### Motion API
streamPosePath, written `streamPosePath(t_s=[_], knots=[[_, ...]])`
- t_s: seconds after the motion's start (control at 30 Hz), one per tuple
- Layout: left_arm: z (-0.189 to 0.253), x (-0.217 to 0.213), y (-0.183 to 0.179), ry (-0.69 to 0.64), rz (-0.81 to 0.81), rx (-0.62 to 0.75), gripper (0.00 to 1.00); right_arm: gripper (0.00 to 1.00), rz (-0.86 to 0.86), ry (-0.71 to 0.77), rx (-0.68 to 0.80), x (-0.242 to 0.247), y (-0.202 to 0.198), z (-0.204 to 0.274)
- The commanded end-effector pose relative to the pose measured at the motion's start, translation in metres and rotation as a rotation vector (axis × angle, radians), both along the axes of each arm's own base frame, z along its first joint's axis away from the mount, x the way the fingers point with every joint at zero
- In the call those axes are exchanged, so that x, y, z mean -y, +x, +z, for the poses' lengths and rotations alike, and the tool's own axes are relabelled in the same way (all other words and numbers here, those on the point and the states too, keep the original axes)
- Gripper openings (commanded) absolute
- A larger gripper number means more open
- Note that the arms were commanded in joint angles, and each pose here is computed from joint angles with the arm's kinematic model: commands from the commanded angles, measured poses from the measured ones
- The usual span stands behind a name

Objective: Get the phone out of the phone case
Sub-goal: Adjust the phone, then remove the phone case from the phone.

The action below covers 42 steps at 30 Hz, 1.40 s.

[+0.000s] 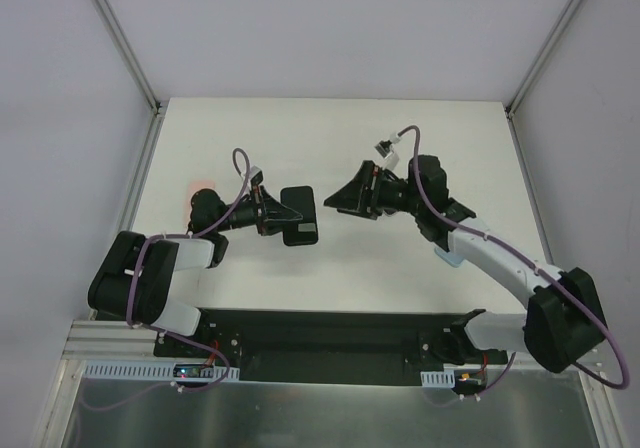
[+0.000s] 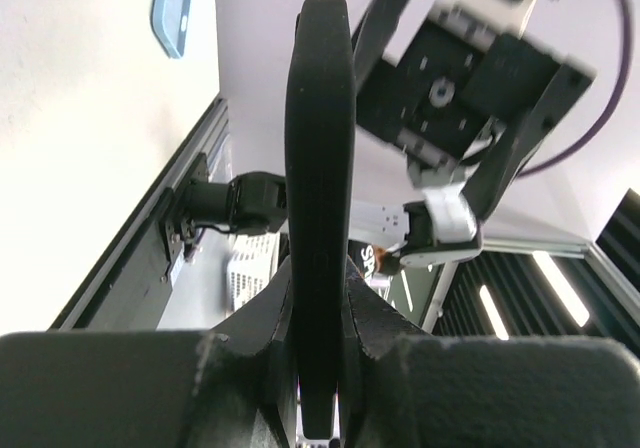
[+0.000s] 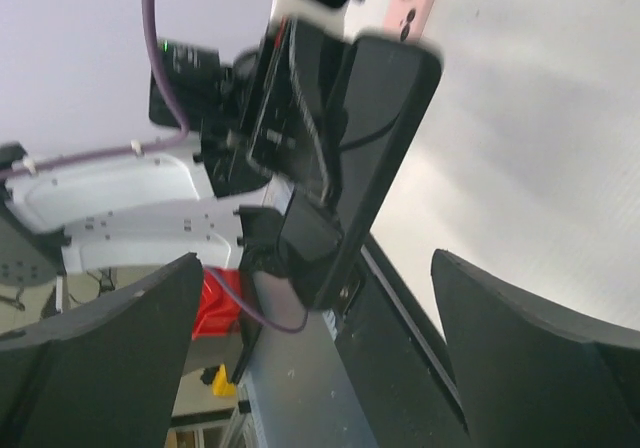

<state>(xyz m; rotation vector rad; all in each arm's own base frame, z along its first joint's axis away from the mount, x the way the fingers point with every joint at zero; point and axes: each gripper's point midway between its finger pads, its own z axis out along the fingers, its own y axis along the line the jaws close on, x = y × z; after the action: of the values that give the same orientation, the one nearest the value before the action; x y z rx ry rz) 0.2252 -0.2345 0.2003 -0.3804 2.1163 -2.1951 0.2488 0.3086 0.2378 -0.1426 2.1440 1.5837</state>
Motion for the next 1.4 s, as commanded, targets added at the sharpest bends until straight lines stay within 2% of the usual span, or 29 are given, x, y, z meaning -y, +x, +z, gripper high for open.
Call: streamPosePath(t_s=[0.0,0.07,0.1,0.27,0.3,0.37,0.4,0.5,0.7,0.9,1.13,1.37], knots=[[0.059,-0.004,0.004,-0.121,0.084,0.415,0.00,0.93,0.008,0.034,0.015,-0.009,-0.034,-0.001],[0.061,-0.004,0.008,-0.127,0.101,0.417,0.00,0.89,0.017,0.045,0.009,-0.016,-0.048,-0.002],[0.063,-0.004,0.010,-0.131,0.112,0.418,0.00,0.83,-0.007,0.050,0.012,-0.016,-0.047,-0.002],[0.066,-0.005,0.012,-0.138,0.130,0.422,0.00,0.74,0.009,0.120,0.006,-0.030,-0.055,0.006],[0.068,-0.005,0.012,-0.141,0.133,0.427,0.00,0.69,0.011,0.139,-0.008,-0.032,-0.055,0.009],[0.067,-0.006,0.012,-0.142,0.140,0.422,0.00,0.65,0.019,0.181,-0.007,-0.039,-0.054,0.014],[0.068,-0.006,0.012,-0.143,0.143,0.423,0.00,0.58,0.019,0.196,-0.009,-0.040,-0.053,0.014],[0.070,-0.006,0.012,-0.146,0.147,0.425,0.00,0.46,0.029,0.266,-0.026,-0.047,-0.050,0.022],[0.072,-0.007,0.011,-0.152,0.151,0.430,0.00,0.31,0.031,0.303,-0.053,-0.056,-0.049,0.020],[0.077,-0.008,0.009,-0.159,0.156,0.436,0.00,0.27,-0.022,0.305,-0.055,-0.051,-0.043,0.013],[0.080,-0.009,0.007,-0.165,0.160,0.448,0.00,0.32,-0.054,0.328,-0.072,-0.051,-0.037,0.007],[0.086,-0.012,0.005,-0.171,0.162,0.459,0.00,0.24,-0.076,0.358,-0.074,-0.050,-0.033,0.010]])
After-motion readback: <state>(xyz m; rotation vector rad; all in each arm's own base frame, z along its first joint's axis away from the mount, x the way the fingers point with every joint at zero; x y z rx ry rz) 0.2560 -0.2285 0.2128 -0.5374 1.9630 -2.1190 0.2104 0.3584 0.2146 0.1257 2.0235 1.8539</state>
